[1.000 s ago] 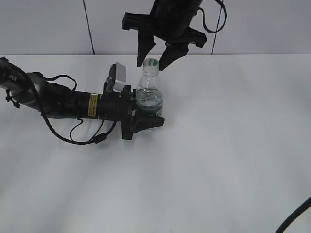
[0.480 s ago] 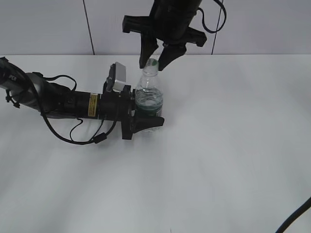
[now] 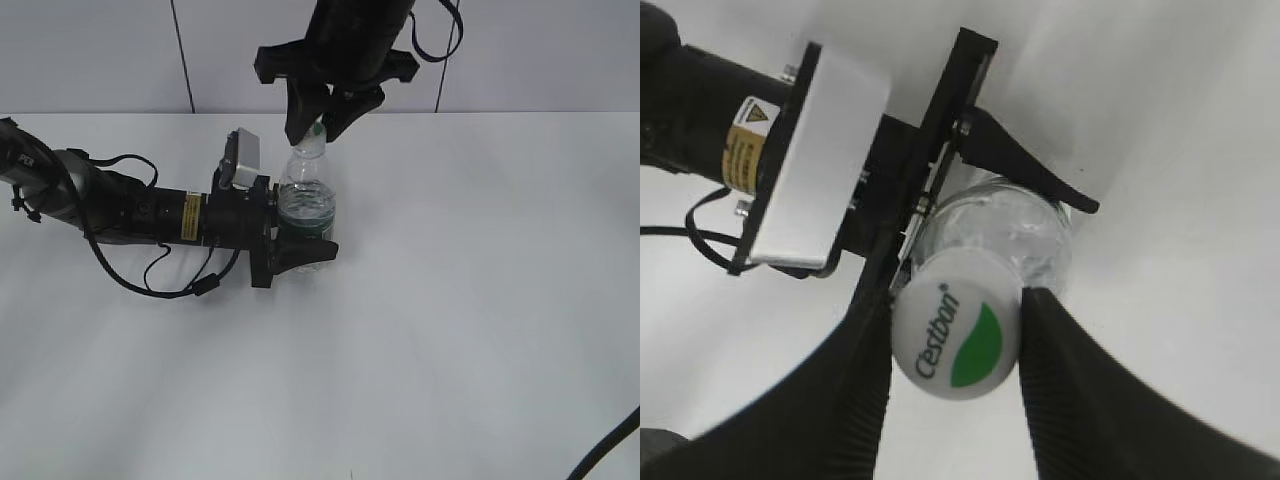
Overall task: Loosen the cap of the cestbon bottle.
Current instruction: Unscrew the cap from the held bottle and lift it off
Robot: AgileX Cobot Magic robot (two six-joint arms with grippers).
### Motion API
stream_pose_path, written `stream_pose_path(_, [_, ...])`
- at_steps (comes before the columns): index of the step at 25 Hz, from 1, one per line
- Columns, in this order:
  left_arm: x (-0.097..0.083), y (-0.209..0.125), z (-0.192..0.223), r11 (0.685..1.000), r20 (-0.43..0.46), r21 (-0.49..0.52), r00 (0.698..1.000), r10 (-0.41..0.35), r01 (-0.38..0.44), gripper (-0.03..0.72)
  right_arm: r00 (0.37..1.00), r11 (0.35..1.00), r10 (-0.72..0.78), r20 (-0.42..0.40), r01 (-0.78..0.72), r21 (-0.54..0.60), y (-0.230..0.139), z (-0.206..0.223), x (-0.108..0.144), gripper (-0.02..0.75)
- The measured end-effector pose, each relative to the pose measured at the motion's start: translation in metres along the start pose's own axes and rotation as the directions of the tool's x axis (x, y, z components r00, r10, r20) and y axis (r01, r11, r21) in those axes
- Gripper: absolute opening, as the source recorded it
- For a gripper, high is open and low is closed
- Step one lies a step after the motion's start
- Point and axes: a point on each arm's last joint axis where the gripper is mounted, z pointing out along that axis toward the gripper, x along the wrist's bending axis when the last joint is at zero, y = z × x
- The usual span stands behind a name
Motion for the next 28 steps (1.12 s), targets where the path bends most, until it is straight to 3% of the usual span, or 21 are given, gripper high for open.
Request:
stream_pose_path(7, [0.0003,-0.0004,0.0,1.0,-0.003,0.004,1.0,-0.002,0.002,0.412,0.946,0.947,-0.322,0.034,0.321,0.009,0.0,-0.0014,-0.0022,0.298])
stream_pose_path(17, [0.0004,-0.0003,0.0,1.0,-0.005,0.003,1.0,-0.005,0.005,0.412,0.823,0.824,-0.567,0.035,0.567,0.018,-0.0001,-0.0029,-0.0015,0.298])
stream_pose_path(23, [0.0004,-0.0003,0.0,1.0,-0.005,0.003,1.0,-0.005,0.005,0.412,0.73,0.73,-0.683,0.033,0.683,0.021,-0.0001,-0.0037,-0.0012,0.296])
stream_pose_path(28, [0.0005,-0.0002,0.0,1.0,-0.006,0.002,1.0,-0.007,0.007,0.412,0.609,0.61,-0.792,0.03,0.792,0.026,0.0,-0.0041,-0.0012,0.292])
